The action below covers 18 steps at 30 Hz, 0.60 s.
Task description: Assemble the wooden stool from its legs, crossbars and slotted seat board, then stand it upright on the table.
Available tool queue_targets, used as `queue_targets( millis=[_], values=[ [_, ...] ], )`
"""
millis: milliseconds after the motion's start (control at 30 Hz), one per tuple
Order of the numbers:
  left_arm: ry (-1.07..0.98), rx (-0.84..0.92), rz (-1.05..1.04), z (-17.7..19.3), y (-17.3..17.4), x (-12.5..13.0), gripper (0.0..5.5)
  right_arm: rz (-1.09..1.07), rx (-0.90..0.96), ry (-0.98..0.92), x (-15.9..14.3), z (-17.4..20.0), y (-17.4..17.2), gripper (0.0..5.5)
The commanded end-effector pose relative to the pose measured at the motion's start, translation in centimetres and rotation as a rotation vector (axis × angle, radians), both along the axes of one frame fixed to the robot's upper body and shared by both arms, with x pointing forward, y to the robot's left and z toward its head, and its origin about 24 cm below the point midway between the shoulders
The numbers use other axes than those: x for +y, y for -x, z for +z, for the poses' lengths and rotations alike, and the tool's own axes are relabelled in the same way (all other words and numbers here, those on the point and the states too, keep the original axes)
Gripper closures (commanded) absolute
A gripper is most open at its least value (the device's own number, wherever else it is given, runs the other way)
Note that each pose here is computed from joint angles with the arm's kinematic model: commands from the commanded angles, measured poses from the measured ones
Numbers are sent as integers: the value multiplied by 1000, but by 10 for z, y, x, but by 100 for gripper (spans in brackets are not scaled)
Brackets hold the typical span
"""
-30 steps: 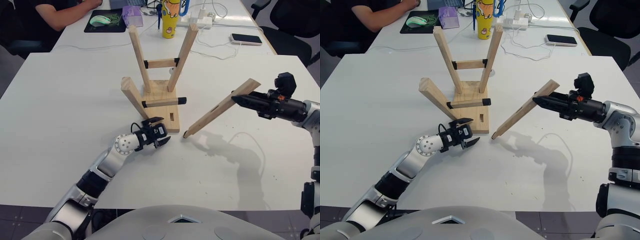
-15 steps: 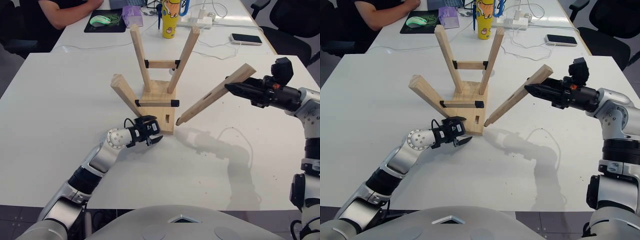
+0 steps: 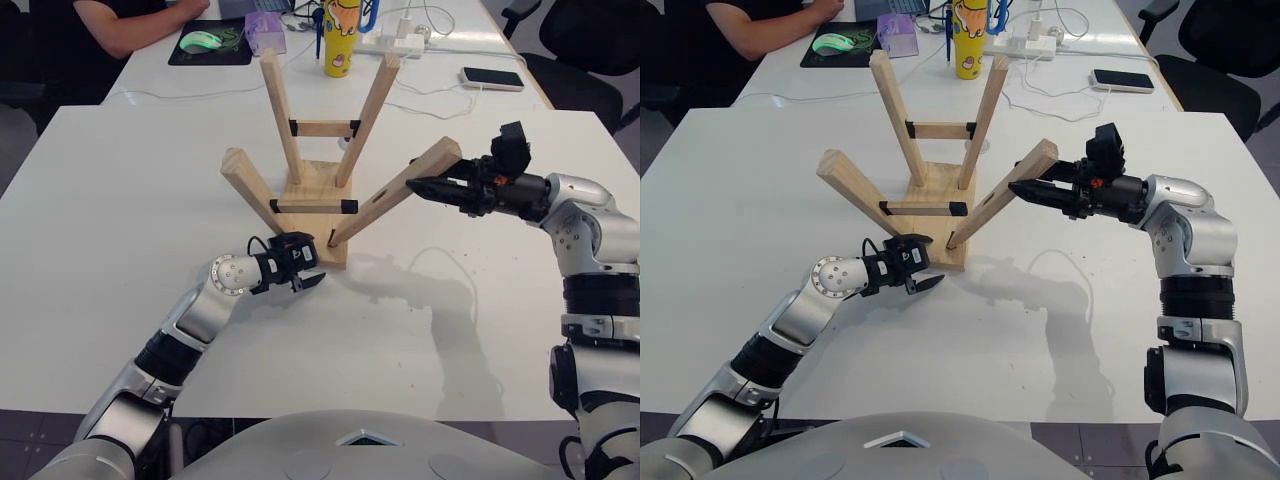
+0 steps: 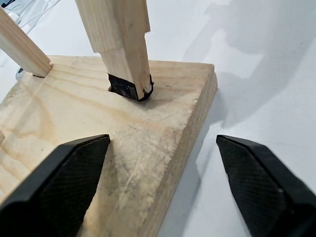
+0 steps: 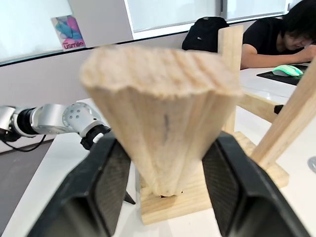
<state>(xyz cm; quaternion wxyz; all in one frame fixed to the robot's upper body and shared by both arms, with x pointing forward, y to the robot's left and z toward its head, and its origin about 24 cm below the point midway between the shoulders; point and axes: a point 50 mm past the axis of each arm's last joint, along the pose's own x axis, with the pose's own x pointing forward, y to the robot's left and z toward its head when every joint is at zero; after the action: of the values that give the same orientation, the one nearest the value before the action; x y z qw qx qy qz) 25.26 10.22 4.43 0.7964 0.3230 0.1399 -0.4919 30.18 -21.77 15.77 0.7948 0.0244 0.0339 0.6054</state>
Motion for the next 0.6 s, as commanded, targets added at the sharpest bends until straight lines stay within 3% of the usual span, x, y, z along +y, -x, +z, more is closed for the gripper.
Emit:
queue_targets(
  millis=[33, 300, 600],
  values=[
    [-28, 66, 10, -13, 4, 2, 148, 45, -17, 111, 6, 2, -13, 342],
    [-14, 62, 27, -13, 5, -1, 148, 178, -46, 269, 18, 16, -27, 342],
    [17, 62, 67, -12, 5, -2, 148, 212, 24, 363, 25, -19, -5, 343]
  ],
)
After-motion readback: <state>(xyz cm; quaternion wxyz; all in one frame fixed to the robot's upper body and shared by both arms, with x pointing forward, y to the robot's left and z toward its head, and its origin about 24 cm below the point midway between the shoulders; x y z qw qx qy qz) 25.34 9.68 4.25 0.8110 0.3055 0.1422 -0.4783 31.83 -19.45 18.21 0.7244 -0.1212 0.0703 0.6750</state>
